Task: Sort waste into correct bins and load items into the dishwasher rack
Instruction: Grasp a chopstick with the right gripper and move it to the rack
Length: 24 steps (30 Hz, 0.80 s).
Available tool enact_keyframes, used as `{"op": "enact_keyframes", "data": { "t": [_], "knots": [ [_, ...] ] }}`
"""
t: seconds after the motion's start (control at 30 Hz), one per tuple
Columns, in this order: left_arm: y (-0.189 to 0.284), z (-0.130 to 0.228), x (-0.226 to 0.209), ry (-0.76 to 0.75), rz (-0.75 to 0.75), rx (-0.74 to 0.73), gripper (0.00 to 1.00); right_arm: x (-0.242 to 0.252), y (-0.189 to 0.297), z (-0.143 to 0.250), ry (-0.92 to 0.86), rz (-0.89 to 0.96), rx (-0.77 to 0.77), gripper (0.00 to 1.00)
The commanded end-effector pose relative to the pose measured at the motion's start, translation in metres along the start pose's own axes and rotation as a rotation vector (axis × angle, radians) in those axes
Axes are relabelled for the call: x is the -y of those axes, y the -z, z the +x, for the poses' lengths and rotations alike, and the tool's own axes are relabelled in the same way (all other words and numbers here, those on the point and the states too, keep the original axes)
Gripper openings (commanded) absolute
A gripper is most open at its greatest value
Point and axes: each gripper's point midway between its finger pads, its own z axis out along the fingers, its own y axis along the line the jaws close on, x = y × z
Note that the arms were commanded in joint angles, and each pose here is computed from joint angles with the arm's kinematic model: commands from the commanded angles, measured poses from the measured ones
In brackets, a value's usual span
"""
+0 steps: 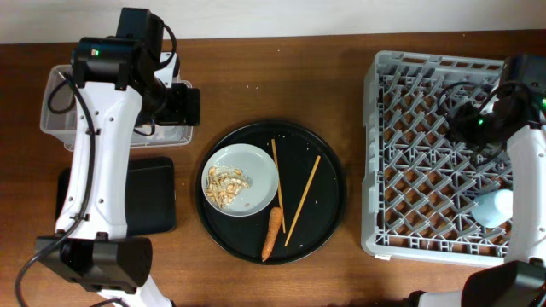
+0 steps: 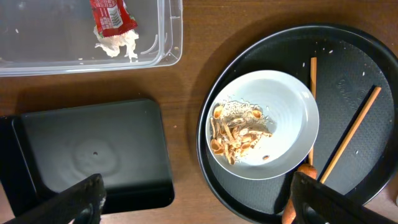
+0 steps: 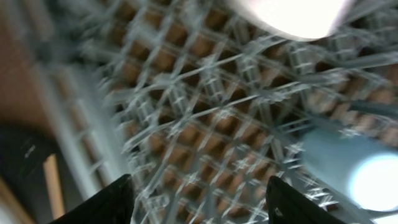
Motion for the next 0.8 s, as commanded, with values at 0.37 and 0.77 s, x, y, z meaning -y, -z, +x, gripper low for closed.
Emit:
{"op": "enact_keyframes", "data": {
  "t": [0.37, 0.77],
  "knots": [
    [0.006, 0.000, -0.001, 0.002, 0.007, 0.015, 0.99, -0.229, -0.063, 0.176, 0.472, -0.095, -0.353, 0.68],
    [0.006, 0.000, -0.001, 0.002, 0.007, 0.015, 0.99, -0.232, -0.167, 0.219, 0.361, 0.091, -0.489, 0.61]
  ]
}}
